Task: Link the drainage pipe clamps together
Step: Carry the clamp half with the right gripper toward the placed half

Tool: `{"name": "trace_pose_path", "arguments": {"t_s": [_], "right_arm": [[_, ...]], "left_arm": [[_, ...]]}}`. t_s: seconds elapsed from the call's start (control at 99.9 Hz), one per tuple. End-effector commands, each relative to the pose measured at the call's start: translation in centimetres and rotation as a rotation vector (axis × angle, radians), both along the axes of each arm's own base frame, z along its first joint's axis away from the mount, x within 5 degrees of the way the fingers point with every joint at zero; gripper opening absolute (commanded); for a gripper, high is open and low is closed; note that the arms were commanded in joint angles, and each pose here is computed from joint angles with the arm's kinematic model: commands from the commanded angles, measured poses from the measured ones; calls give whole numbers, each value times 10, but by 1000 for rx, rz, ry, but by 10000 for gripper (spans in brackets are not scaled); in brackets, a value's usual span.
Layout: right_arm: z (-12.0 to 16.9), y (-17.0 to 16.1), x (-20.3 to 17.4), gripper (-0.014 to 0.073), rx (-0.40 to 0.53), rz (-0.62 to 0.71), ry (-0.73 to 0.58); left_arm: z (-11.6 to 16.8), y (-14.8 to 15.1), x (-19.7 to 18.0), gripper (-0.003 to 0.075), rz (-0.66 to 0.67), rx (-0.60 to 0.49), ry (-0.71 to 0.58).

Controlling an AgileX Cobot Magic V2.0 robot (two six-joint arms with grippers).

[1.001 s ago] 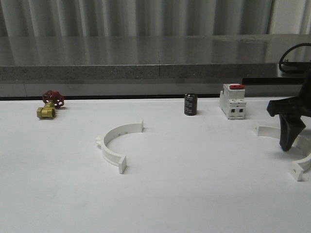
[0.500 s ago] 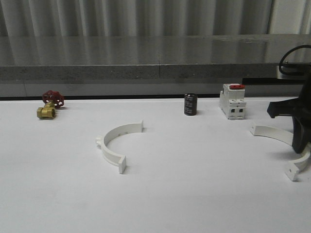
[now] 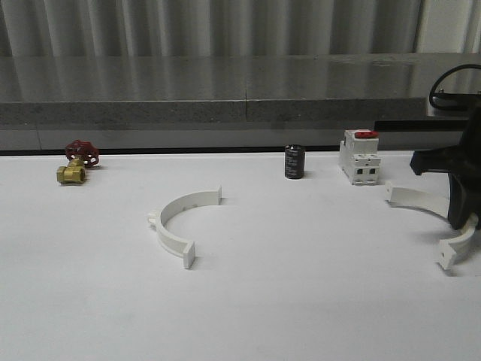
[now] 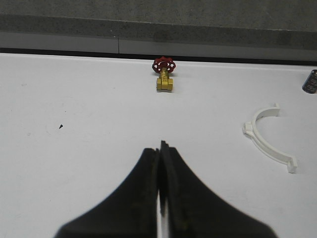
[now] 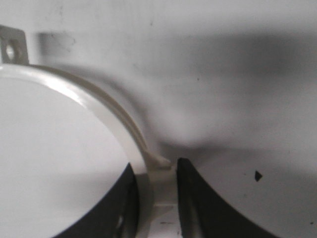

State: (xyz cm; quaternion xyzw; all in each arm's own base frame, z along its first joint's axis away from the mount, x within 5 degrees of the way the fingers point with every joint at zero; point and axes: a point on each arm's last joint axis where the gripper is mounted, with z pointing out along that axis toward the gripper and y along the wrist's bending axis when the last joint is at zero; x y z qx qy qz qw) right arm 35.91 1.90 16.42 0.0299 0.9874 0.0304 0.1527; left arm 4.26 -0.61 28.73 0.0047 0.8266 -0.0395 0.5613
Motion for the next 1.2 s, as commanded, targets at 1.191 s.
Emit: {"name": "trace_pose_path", "arguments": {"t_s": [1.191], "right_arm": [[46,220,-9,100,104,-22,-118]], "left_arm": [[13,0,2,-21,5,-18,-80]]}}
